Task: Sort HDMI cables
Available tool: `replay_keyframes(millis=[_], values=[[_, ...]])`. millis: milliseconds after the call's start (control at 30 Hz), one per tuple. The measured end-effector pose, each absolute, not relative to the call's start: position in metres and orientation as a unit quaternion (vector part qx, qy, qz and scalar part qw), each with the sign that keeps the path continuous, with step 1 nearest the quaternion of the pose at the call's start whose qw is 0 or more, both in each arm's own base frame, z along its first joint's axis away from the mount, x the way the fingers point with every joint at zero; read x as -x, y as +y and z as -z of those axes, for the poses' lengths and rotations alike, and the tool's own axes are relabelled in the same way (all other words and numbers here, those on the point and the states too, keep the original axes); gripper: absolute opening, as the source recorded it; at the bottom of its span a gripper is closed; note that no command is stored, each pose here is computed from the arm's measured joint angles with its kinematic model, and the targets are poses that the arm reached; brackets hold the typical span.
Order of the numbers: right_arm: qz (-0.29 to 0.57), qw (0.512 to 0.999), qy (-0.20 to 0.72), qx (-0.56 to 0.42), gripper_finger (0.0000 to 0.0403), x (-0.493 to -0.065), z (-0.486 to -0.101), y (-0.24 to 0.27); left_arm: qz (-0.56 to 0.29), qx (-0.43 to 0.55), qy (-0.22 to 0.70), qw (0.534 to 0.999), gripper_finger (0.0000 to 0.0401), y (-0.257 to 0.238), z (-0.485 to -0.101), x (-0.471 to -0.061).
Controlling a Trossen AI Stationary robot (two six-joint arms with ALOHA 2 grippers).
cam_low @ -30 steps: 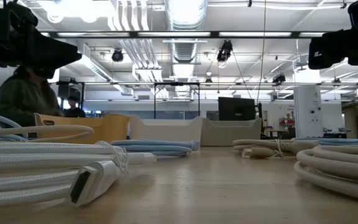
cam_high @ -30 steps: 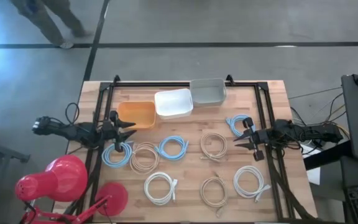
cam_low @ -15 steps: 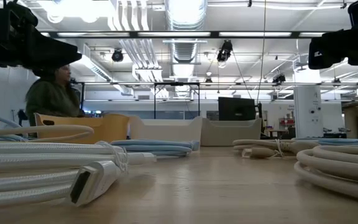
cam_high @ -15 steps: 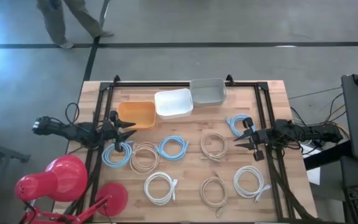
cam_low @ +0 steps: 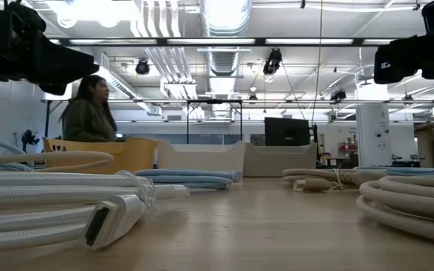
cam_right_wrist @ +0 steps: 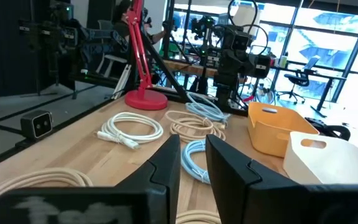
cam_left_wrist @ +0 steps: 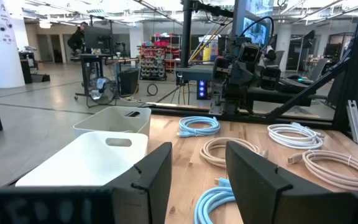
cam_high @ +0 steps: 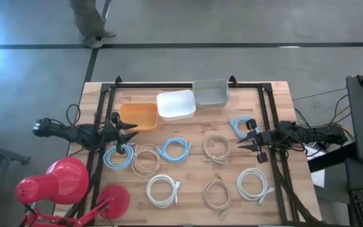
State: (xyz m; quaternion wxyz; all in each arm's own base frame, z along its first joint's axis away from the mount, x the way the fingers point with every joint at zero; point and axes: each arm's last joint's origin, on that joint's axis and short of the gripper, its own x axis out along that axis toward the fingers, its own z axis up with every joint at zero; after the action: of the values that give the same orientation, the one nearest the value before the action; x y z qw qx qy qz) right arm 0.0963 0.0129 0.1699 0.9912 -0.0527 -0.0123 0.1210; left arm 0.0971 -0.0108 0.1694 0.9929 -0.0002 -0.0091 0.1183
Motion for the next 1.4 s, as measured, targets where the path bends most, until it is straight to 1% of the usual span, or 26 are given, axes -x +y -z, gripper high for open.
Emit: replay_keyframes(millis=[333, 733, 1233, 1400], values=[[-0.121, 0.991, -0.012, 0.053, 0.0086, -0.0963, -0.1700, 0.0129, -0.118, 0.000, -0.009, 0.993, 0.0156, -0.0108, -0.1694, -0.0971], [-0.121, 0.991, -0.012, 0.053, 0.0068, -0.0963, -0.1700, 0.0129, -0.119, 0.000, -0.009, 0.993, 0.0156, -0.0108, -0.1694, -0.0971], [-0.121, 0.991, -0.013, 0.053, 0.0088, -0.0963, -0.1701, 0.0129, -0.118, 0.000, -0.009, 0.993, 0.0156, -0.0109, -0.1694, -0.0971], [-0.121, 0.991, -0.012, 0.053, 0.0086, -0.0963, -0.1699, 0.0129, -0.118, 0.000, -0.009, 0.993, 0.0156, -0.0108, -0.1694, -0.0971]])
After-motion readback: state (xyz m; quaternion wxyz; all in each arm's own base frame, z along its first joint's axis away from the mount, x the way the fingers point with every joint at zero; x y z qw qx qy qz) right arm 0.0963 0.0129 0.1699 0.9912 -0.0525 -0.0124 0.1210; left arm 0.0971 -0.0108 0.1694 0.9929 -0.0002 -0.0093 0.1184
